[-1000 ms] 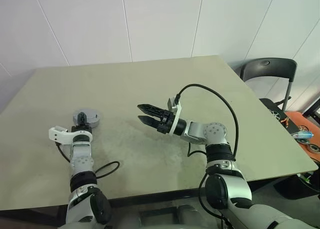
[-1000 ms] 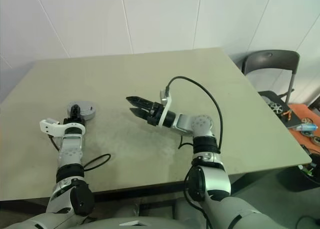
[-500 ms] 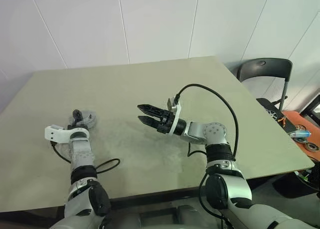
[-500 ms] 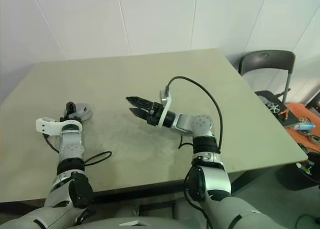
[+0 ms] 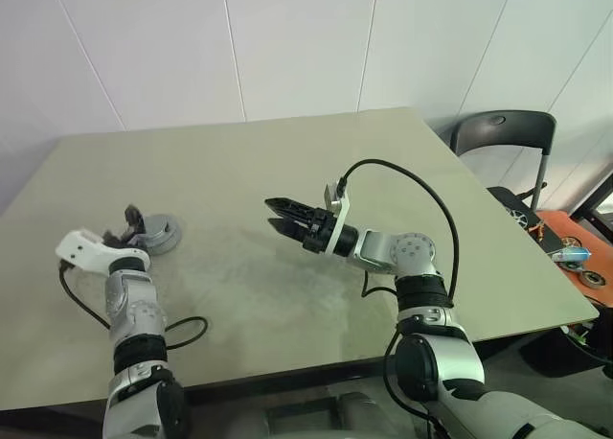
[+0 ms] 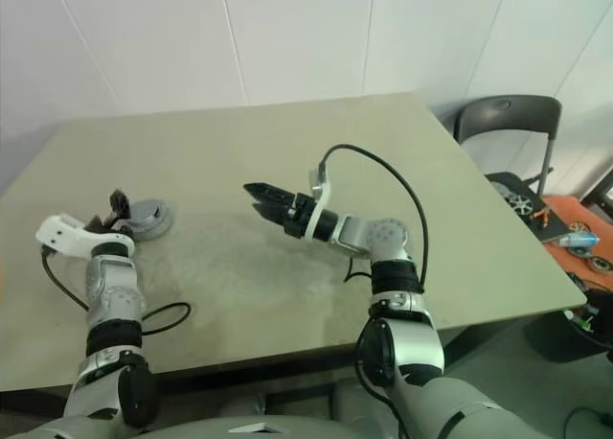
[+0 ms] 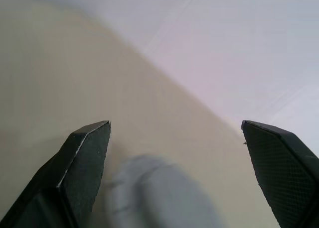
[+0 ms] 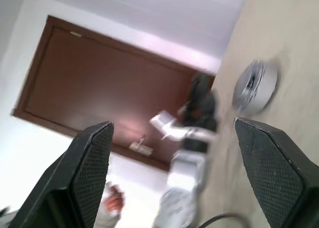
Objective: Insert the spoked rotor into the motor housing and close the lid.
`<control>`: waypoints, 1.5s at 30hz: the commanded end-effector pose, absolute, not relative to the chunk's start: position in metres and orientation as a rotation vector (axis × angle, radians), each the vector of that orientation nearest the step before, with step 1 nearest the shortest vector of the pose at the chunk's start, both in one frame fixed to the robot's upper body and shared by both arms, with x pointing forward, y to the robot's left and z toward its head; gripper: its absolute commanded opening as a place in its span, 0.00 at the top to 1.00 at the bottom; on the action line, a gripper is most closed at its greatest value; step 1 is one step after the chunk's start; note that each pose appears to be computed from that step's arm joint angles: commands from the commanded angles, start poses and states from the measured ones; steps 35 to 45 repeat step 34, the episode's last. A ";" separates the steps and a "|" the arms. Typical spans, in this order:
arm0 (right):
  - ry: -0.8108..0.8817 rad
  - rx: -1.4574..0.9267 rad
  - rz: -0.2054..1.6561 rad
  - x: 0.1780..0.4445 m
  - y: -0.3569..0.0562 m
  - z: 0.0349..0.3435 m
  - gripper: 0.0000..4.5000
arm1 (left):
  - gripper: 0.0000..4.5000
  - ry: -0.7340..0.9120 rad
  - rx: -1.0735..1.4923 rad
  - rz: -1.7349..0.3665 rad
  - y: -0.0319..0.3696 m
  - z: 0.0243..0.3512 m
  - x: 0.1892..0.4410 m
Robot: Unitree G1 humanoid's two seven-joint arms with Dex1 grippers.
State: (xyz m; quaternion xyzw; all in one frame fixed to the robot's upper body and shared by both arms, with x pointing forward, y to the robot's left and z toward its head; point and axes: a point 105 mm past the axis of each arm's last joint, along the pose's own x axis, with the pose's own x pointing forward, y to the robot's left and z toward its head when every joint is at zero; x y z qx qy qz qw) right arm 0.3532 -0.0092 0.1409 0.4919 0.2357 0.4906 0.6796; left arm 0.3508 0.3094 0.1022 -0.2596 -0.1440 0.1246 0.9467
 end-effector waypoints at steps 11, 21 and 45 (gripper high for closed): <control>0.263 0.212 0.853 0.381 -0.080 0.108 0.10 | 0.01 -0.183 -0.124 -0.559 0.206 0.145 0.312; 0.229 0.140 0.936 0.374 -0.082 0.117 0.01 | 0.00 -0.168 -0.077 -0.723 0.184 0.153 0.300; 0.151 0.130 1.022 0.367 -0.078 0.131 0.01 | 0.00 -0.047 0.076 -0.722 0.185 0.122 0.304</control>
